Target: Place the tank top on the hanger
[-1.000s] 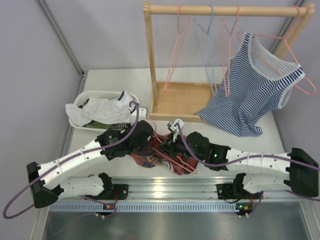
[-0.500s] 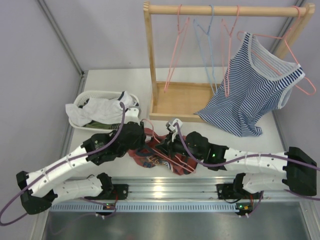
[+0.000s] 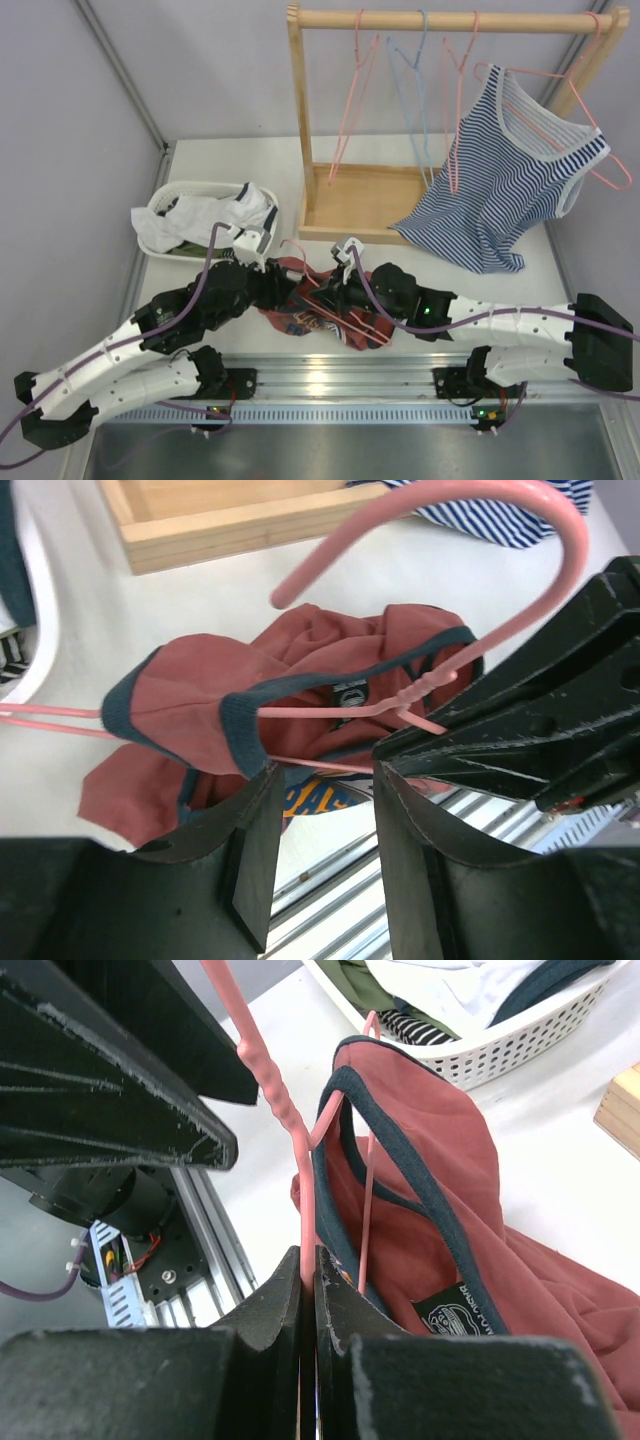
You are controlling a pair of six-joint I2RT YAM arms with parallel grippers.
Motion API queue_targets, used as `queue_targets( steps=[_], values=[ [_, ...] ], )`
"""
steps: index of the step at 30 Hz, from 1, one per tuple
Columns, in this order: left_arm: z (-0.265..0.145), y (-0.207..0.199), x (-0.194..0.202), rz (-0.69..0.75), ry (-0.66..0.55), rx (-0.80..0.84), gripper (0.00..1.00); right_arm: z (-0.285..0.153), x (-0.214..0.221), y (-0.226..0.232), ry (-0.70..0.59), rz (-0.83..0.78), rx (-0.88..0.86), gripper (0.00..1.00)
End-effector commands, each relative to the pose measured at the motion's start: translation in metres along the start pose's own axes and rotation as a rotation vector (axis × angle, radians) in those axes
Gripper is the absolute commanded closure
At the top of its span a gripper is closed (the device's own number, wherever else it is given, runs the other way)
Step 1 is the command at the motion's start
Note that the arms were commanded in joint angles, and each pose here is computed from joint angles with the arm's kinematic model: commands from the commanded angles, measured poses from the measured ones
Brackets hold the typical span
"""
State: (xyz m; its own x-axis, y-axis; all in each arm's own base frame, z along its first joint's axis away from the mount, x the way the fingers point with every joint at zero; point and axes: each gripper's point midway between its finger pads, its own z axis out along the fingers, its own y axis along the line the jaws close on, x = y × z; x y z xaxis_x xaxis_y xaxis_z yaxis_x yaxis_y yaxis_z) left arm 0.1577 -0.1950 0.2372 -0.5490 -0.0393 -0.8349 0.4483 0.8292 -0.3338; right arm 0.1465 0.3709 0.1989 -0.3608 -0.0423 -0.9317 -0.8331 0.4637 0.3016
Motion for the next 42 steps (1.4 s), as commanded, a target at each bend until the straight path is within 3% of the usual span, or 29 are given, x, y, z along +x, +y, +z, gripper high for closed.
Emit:
queue_targets(
  steps=[1,14,42],
  values=[
    [0.003,-0.026,-0.014,-0.003,-0.076,0.136,0.53,0.003,-0.041,0.012,-0.123,0.008,-0.044,1.00],
    [0.014,-0.030,-0.039,-0.003,-0.204,0.132,0.50,0.004,-0.040,0.010,-0.113,0.002,-0.036,1.00],
    [0.050,-0.028,-0.034,0.084,-0.228,0.081,0.54,0.008,-0.037,0.013,-0.083,-0.011,-0.051,1.00]
  ],
)
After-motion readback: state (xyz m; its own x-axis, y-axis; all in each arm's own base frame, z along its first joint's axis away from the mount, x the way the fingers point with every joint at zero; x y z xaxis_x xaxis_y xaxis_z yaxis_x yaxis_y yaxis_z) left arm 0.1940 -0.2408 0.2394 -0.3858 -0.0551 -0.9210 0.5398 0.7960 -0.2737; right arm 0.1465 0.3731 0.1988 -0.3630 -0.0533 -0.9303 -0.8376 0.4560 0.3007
